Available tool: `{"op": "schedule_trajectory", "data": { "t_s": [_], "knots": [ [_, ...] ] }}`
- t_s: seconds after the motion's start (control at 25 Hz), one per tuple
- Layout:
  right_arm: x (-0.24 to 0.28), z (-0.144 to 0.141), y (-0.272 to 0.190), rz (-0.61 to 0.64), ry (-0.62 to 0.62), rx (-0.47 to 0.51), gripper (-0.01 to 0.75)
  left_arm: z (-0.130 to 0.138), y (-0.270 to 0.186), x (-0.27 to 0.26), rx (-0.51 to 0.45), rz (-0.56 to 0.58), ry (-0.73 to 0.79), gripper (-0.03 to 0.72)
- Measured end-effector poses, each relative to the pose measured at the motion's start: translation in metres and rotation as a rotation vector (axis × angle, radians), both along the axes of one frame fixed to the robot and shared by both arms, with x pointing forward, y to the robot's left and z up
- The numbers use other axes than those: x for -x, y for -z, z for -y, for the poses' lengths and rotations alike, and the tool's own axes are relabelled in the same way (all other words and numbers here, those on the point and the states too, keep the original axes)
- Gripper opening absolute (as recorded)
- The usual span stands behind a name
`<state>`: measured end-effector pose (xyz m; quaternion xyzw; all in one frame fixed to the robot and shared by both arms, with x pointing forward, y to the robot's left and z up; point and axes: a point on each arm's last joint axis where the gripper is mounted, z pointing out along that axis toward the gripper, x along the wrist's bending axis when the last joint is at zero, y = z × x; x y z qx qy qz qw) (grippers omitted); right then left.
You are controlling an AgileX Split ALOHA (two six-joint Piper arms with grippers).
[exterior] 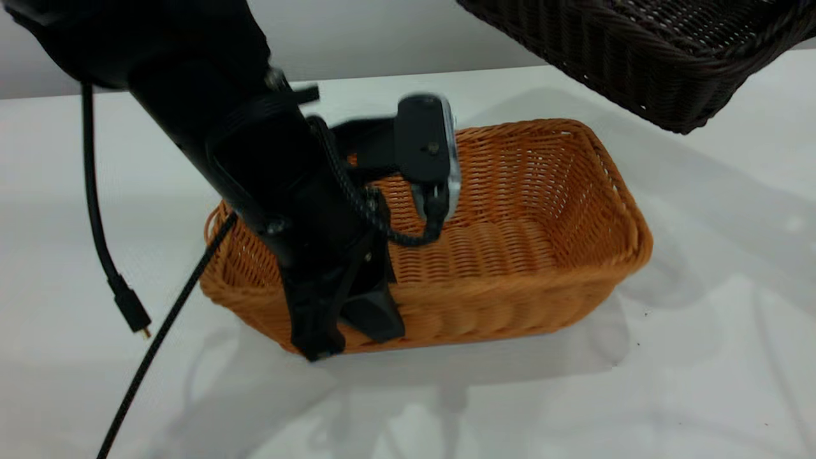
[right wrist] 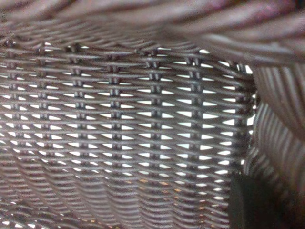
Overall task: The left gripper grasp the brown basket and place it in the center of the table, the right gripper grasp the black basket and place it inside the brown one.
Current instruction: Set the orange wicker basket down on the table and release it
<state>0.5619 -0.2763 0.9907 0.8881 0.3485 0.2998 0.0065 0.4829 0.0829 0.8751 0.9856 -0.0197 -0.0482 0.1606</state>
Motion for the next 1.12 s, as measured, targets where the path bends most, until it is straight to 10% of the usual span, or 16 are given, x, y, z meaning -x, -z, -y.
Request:
{"op": "schedule_trajectory", "data": {
  "t_s": [0.48, 0.88, 1.12],
  "knots": [
    [0.0001, 0.0000, 0.0000, 0.005, -0.025, 0.016, 0.120, -0.0005, 0.0084, 0.0001, -0.016, -0.022, -0.008, 0.109],
    [0.0004, -0.0002, 0.0002, 0.002, -0.031, 0.018, 0.120, -0.0010, 0.0081, 0.0021, -0.028, -0.065, -0.072, 0.440],
    [0.0011, -0.0005, 0.0006, -0.007, -0.035, 0.016, 0.120, -0.0011, 0.0082, 0.0018, -0.029, -0.061, -0.070, 0.471]
  ]
}}
